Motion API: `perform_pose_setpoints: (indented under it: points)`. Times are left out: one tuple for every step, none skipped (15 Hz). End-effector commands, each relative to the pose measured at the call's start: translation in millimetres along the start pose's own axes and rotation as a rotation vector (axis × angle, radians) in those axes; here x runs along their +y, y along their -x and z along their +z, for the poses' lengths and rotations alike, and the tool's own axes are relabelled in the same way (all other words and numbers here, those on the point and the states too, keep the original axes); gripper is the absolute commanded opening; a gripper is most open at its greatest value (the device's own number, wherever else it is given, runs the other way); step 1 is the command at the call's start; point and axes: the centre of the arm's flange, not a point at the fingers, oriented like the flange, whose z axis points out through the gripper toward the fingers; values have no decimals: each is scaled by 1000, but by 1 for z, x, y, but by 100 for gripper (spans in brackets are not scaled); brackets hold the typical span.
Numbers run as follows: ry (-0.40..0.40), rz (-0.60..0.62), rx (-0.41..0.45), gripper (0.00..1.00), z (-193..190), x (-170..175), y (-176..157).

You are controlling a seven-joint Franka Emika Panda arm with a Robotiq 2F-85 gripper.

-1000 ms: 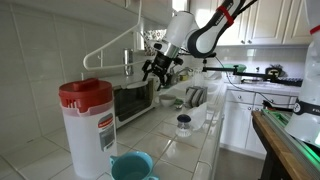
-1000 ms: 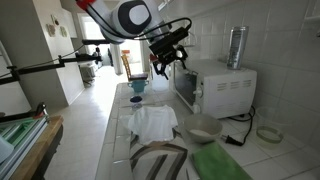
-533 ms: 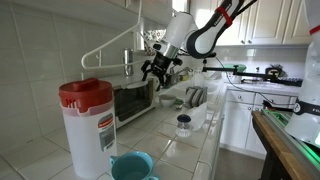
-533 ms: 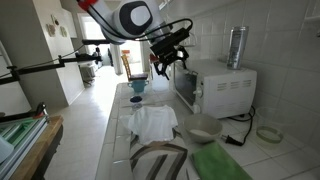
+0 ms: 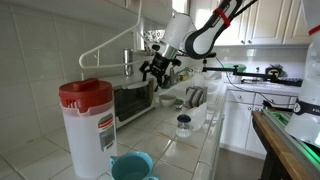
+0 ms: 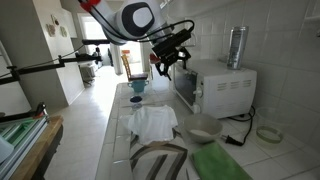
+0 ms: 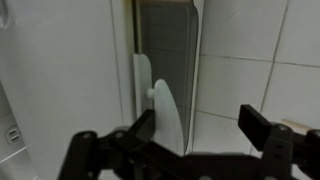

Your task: Open the microwave door

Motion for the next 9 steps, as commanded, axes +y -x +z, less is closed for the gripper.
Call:
perform_pose_setpoints:
  points:
    - [-5, -42, 21, 58, 6, 7, 4]
    - [-6, -42, 21, 49, 6, 7, 4]
    - [-7, -42, 21, 42, 7, 6, 4]
    - [-8, -42, 22, 33, 7, 6, 5]
    - [-9, -42, 22, 27, 7, 6, 5]
    - [-10, -44, 22, 18, 8, 6, 5]
    - [-11, -44, 22, 11, 8, 6, 5]
    - [-12, -46, 22, 3, 9, 6, 5]
    - [-16, -51, 23, 5, 10, 5, 5]
